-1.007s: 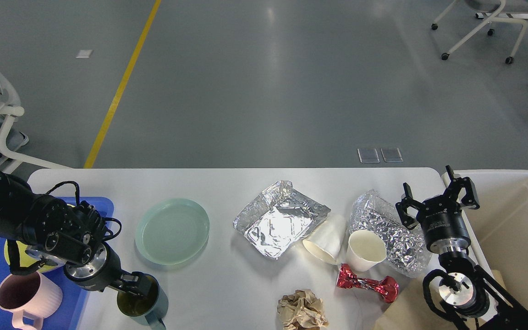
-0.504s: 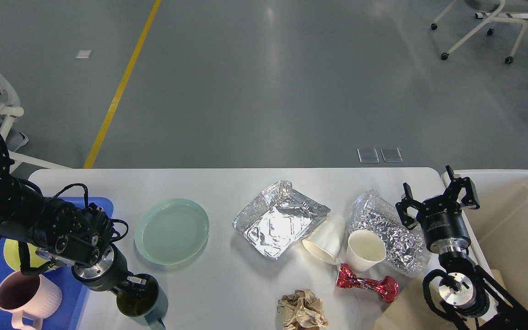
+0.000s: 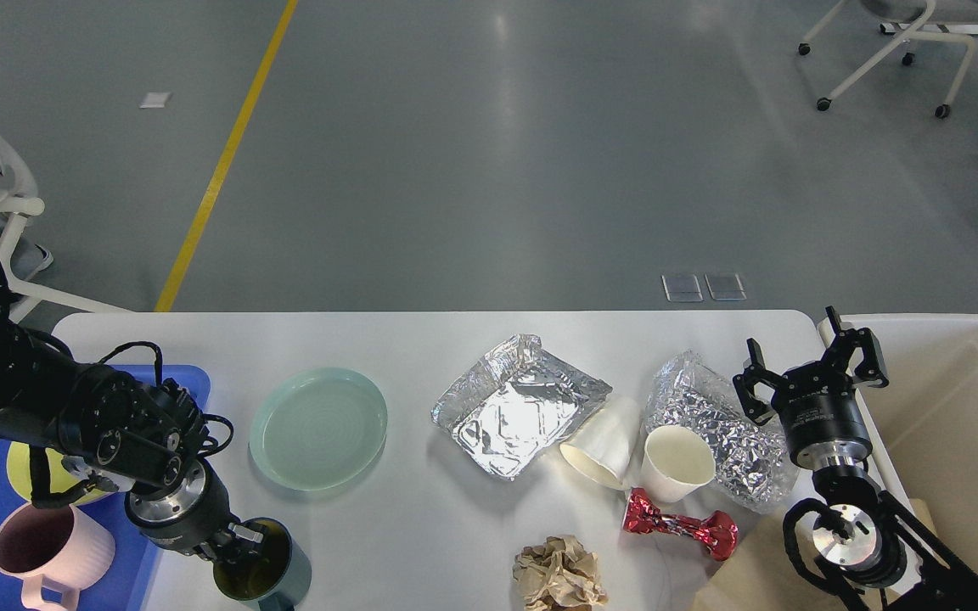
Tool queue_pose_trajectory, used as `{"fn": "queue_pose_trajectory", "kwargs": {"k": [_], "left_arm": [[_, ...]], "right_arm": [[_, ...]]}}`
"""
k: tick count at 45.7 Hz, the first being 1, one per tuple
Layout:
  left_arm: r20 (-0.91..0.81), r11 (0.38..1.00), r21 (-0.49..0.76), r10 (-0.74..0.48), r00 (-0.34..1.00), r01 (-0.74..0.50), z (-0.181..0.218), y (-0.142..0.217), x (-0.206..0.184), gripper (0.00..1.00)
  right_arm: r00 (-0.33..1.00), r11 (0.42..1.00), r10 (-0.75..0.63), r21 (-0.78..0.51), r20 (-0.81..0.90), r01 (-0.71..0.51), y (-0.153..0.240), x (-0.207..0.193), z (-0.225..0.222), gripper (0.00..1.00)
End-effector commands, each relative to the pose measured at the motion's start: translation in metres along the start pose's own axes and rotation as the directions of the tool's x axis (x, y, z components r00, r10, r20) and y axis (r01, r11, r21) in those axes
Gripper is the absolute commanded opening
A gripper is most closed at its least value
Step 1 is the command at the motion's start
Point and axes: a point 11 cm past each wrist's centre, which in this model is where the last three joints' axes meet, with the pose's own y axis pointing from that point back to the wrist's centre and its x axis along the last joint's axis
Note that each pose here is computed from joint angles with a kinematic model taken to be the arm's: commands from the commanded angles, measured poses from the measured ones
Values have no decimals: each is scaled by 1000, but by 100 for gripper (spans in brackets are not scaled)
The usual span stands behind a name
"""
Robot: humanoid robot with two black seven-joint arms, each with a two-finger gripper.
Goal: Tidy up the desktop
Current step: 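Grasp the dark green mug with the left gripper, then lift the dark green mug and carry it off the table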
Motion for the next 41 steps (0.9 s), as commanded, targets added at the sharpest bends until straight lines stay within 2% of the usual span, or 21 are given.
{"fn": "queue_pose_trajectory", "kwargs": {"k": [1, 7, 14, 26, 36, 41], "left_arm": [[-2, 1000, -1, 3, 1000, -3, 0, 2, 1, 0], [-12, 1000, -7, 9, 1000, -9, -1, 7, 4, 0], [-44, 1000, -10, 5, 999, -5, -8, 40, 19, 0], [-101, 1000, -27, -6, 995, 3, -5, 145, 48, 0], [-102, 998, -60, -32, 994, 26, 15, 221, 50, 0], [-121, 998, -57, 33, 992, -40, 23, 259, 43, 0]], "right_arm": [[1000, 1000, 0, 0, 0, 0, 0, 0, 0, 100], [1000, 1000, 0, 0, 0, 0, 0, 0, 0, 100], [1000, 1000, 0, 0, 0, 0, 0, 0, 0, 100], [1000, 1000, 0, 0, 0, 0, 0, 0, 0, 100], [1000, 1000, 0, 0, -1, 0, 0, 0, 0, 100], [1000, 1000, 0, 0, -1, 0, 0, 0, 0, 100]]}}
